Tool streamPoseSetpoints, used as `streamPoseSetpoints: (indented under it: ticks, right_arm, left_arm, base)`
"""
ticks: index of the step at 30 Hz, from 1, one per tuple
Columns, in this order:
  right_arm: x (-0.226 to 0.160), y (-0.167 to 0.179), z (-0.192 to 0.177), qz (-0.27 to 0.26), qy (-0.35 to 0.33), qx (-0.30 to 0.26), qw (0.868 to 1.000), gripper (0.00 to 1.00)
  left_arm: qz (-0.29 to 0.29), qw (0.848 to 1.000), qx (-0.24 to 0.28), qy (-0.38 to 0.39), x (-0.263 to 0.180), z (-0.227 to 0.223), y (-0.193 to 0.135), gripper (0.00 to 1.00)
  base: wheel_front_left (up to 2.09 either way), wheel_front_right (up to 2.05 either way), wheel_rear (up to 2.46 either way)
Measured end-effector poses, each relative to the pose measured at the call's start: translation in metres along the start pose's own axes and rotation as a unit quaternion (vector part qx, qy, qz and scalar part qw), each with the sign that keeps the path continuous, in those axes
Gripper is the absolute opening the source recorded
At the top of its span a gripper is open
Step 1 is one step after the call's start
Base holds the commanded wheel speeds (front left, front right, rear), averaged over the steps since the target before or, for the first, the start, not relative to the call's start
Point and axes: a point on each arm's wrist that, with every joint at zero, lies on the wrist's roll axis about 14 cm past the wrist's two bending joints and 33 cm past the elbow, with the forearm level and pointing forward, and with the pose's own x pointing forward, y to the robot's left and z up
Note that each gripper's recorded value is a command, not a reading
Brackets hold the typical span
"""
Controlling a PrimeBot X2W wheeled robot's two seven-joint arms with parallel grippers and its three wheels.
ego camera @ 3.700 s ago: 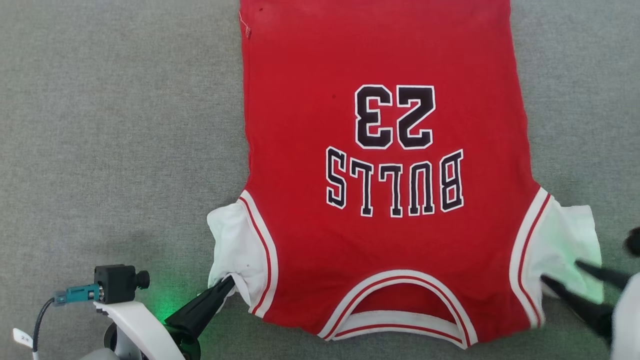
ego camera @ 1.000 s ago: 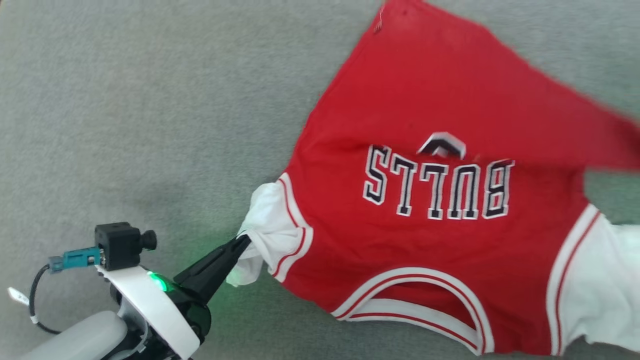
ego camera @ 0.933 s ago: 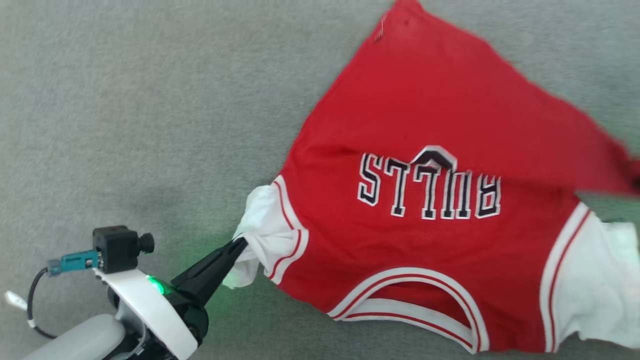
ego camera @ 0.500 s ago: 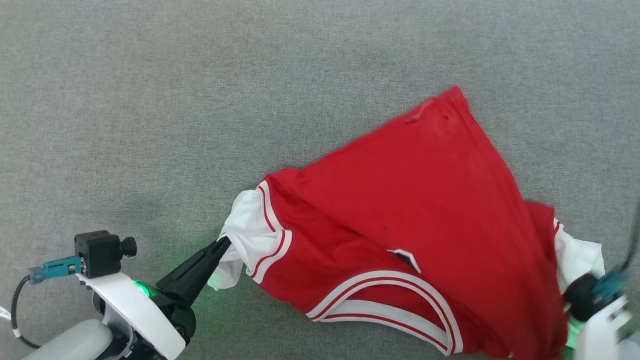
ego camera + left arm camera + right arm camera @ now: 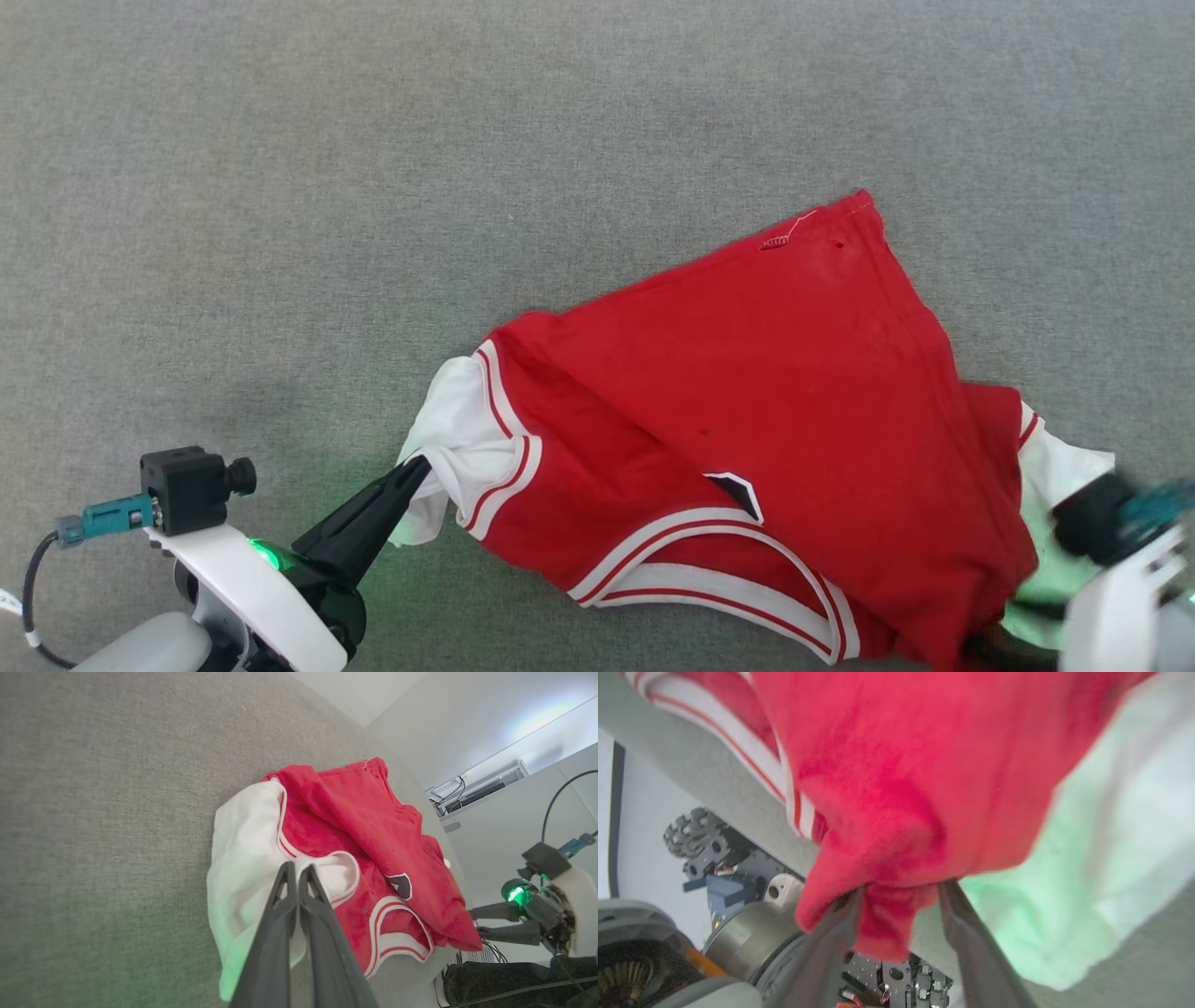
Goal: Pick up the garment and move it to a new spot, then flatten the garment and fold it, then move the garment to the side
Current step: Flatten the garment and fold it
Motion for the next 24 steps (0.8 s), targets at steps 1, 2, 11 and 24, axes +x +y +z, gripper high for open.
streamPoseSetpoints:
  ticks: [1, 2, 11, 24]
  right_arm:
    - [-0.006, -0.004, 0.01, -0.009, -0.019, -0.005, 1.0, 1.0]
    - [-0.013, -0.007, 0.021, -0.018, -0.041, -0.011, 0.999, 1.0]
    - [-0.062, -0.035, 0.123, -0.078, -0.193, -0.07, 0.975, 1.0]
    - [0.034, -0.058, 0.215, -0.075, -0.15, -0.113, 0.979, 1.0]
  left_arm:
    - [0.0, 1.0, -0.001, 0.0, 0.0, 0.0, 0.0, 0.0]
    - [0.0, 1.0, -0.001, -0.001, -0.001, 0.0, 0.0, 0.0]
    - [0.0, 1.0, 0.0, -0.002, -0.002, -0.003, -0.001, 0.0]
    - [0.024, 1.0, -0.02, 0.001, 0.007, -0.014, 0.016, 0.0]
  base:
    - [0.0, 0.0, 0.0]
    - [0.0, 0.0, 0.0]
    - [0.0, 0.0, 0.0]
    - [0.0, 0.0, 0.0]
